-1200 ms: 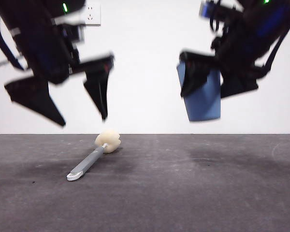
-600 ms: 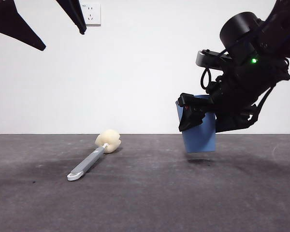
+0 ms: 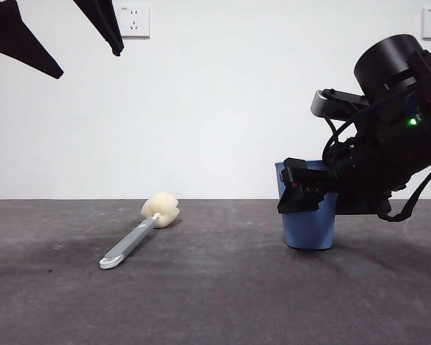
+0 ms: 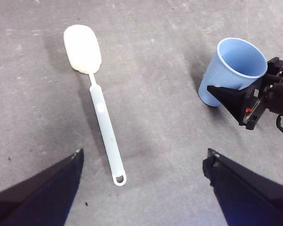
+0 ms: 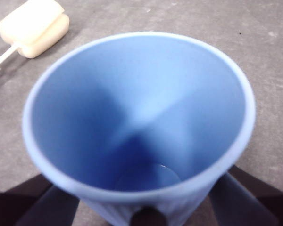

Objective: Pick up the cup brush,pick up the cup,insert the brush into the cup,clean the cup,put the cup brush back,put the cup back to the fixed position on the table

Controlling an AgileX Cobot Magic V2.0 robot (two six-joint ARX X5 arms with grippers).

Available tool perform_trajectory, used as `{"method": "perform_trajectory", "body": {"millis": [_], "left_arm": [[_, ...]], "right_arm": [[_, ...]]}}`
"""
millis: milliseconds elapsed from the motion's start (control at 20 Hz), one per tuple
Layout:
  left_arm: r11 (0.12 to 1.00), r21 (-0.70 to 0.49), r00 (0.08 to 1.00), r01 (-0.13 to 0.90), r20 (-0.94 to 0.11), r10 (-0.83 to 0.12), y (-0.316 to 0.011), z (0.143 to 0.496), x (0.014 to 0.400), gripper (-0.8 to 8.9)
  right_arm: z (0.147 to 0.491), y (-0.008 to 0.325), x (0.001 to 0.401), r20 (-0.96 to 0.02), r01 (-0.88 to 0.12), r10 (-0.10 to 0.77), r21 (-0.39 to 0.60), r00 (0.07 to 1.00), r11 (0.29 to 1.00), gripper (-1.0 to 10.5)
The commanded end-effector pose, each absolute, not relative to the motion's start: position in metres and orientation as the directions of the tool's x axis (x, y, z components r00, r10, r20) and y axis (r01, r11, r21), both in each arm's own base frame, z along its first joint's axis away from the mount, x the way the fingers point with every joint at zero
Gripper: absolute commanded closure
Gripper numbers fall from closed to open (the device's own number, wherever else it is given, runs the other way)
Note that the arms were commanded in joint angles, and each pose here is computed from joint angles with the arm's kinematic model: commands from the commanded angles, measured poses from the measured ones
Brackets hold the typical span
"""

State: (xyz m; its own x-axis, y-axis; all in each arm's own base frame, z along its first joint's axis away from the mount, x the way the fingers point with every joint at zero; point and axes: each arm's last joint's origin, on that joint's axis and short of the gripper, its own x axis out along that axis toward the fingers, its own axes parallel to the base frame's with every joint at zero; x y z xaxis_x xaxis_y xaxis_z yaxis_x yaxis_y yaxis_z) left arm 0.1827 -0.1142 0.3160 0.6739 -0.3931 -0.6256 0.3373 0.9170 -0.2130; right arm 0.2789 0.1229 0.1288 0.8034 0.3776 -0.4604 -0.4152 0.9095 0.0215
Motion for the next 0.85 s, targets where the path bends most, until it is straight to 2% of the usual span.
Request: {"method": "perform_trajectory", "body": {"millis": [50,150,200,300,450,850], "left_arm": [[0.916,-0.202,0.671,0.347,-0.628,-0.394,-0.1145,0.3137,0.1827,3.81],[0.916,-0.203,0.671,0.347,-0.628,-0.394,-0.1145,0.3137,0.1827,3.81],[0.916,-0.203,0.671,0.347,-0.628,-0.394,-0.1145,0.3137,0.1827,3.81],[0.916,-0.202,0.671,0.347,-0.628,-0.394,-0.1145,0.3137,0.1827,3.81],[0.916,-0.202,0.671,0.347,-0.629,-0.393,-0.1145,0.3137,0.1827,3.81],[0.921,-0.193,0.672,0.338,-0.636,-0.38,-0.1139,0.313,0.1824,3.81]], "right_arm": [[0.1153,0.1197,0.2715,-0.533,-0.416,0.358,0.012,0.766,0.909,7.6],[0.1153,0.1197,0.2716,-0.534,-0.416,0.358,0.012,0.766,0.909,5.7],[0.1151,0.1197,0.2714,-0.536,-0.416,0.357,0.013,0.765,0.909,5.3],[0.1155,0.1198,0.2717,-0.531,-0.418,0.358,0.008,0.768,0.908,5.3],[0.1192,0.1206,0.2737,-0.495,-0.418,0.365,0.003,0.789,0.908,4.1],[0.1239,0.1201,0.2721,-0.495,-0.417,0.366,0.008,0.788,0.909,3.7]]}}
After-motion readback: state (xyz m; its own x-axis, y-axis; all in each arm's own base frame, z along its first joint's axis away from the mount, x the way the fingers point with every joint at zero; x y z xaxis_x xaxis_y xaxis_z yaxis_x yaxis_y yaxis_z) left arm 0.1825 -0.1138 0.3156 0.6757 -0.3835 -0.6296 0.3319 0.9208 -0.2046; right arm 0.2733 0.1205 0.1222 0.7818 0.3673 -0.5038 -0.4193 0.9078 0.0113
